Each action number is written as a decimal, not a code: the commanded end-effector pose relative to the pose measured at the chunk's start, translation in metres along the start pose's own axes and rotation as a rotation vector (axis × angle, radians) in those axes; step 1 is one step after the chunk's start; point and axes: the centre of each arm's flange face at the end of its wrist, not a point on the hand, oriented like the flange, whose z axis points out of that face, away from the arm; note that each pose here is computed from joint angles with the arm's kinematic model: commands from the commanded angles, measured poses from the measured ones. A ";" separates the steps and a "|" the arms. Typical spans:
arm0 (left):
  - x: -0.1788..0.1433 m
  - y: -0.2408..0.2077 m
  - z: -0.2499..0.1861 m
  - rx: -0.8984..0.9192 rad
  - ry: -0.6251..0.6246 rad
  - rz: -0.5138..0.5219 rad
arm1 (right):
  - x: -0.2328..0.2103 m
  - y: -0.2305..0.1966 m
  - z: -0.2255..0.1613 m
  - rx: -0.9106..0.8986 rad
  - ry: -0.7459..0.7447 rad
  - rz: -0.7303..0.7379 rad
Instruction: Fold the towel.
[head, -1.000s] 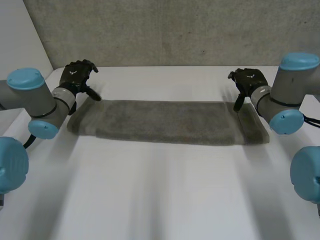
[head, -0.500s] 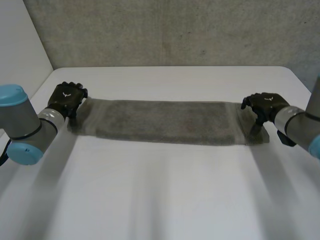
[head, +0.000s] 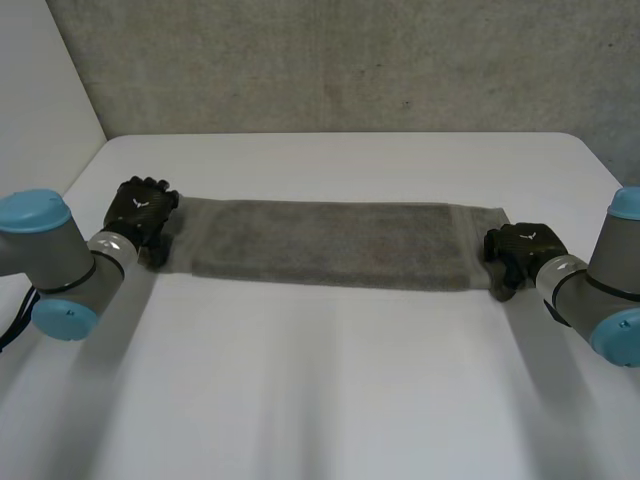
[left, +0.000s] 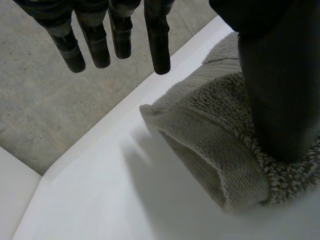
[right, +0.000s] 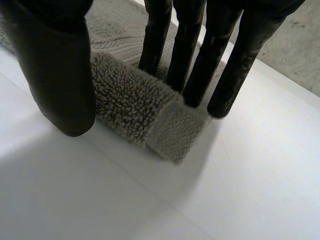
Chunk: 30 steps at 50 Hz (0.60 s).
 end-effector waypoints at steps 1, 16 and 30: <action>-0.001 -0.004 -0.005 -0.010 0.001 -0.008 | 0.002 -0.001 0.002 0.007 0.010 -0.002; -0.028 -0.059 -0.043 0.007 -0.033 -0.117 | 0.075 -0.012 -0.019 -0.008 0.173 -0.119; -0.031 -0.055 -0.067 -0.033 -0.037 -0.151 | 0.110 -0.039 -0.029 -0.031 0.207 -0.219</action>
